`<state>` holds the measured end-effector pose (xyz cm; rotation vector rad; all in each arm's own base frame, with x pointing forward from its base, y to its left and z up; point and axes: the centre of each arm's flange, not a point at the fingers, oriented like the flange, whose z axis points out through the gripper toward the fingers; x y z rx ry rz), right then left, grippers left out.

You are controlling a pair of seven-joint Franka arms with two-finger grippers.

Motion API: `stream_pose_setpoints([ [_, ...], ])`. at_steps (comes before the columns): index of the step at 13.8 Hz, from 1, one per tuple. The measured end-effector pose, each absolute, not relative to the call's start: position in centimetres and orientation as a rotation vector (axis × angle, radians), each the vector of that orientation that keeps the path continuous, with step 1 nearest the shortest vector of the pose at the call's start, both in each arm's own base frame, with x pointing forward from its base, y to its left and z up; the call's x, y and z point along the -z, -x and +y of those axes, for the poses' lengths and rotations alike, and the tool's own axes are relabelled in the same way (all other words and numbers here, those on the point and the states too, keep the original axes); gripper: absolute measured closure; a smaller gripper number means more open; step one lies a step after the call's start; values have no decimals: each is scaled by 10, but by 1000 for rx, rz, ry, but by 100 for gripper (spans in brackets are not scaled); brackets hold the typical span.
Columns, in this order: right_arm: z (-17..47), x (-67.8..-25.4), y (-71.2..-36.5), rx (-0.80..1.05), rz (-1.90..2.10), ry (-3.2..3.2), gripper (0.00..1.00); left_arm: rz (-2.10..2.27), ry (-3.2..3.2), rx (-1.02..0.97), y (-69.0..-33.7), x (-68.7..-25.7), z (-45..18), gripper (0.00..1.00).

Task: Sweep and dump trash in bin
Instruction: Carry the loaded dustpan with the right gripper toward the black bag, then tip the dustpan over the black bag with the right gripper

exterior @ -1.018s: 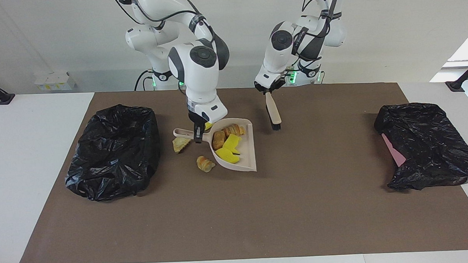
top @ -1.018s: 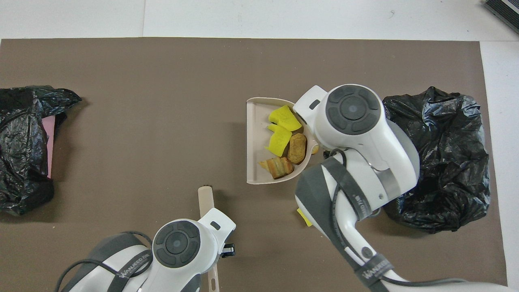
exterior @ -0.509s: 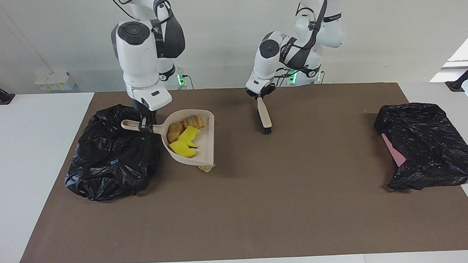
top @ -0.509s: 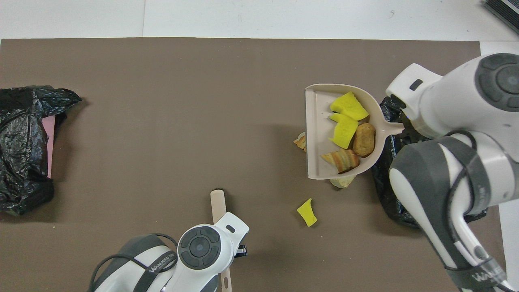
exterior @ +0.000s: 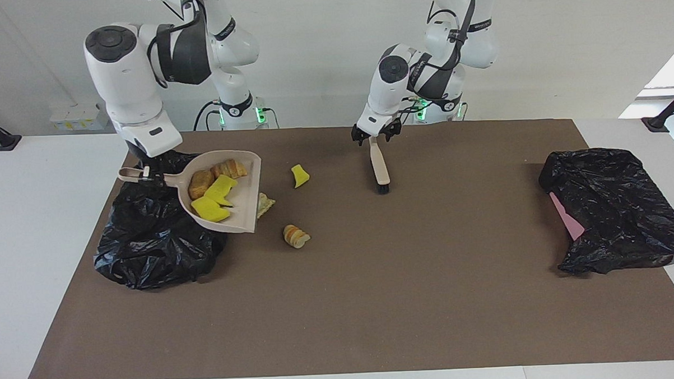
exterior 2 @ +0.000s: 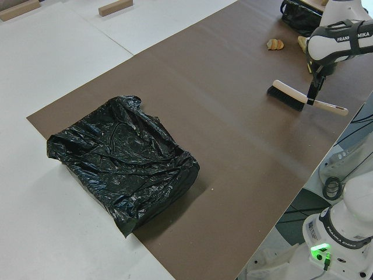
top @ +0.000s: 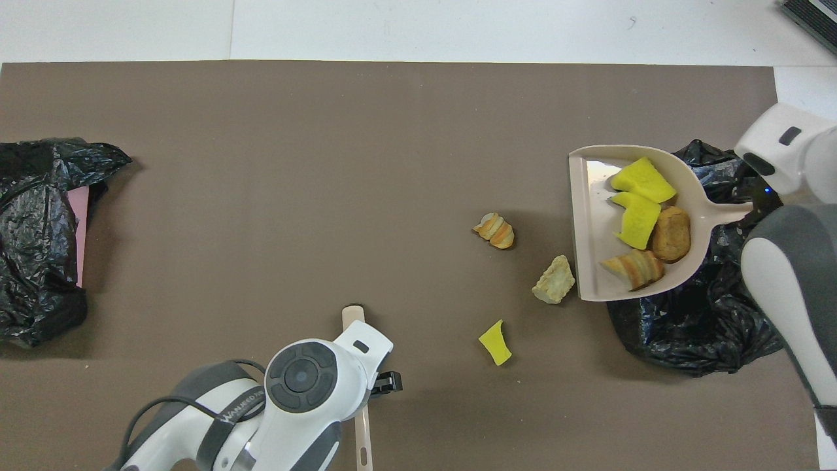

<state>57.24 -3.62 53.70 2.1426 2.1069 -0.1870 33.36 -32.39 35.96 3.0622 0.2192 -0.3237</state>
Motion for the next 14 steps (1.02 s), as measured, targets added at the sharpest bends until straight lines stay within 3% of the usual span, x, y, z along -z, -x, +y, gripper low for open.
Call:
stream_pose_setpoints([
  [6,-115,-533,-561,350,2015,-2124,69,399,-2951,150,-438,-416,-267,0],
  [10,-98,-530,-560,485,2013,-1855,69,281,-2972,-15,-495,-450,-198,0],
  [14,-53,-523,-536,592,2026,-1629,69,99,-3019,-78,-533,-481,-124,0],
])
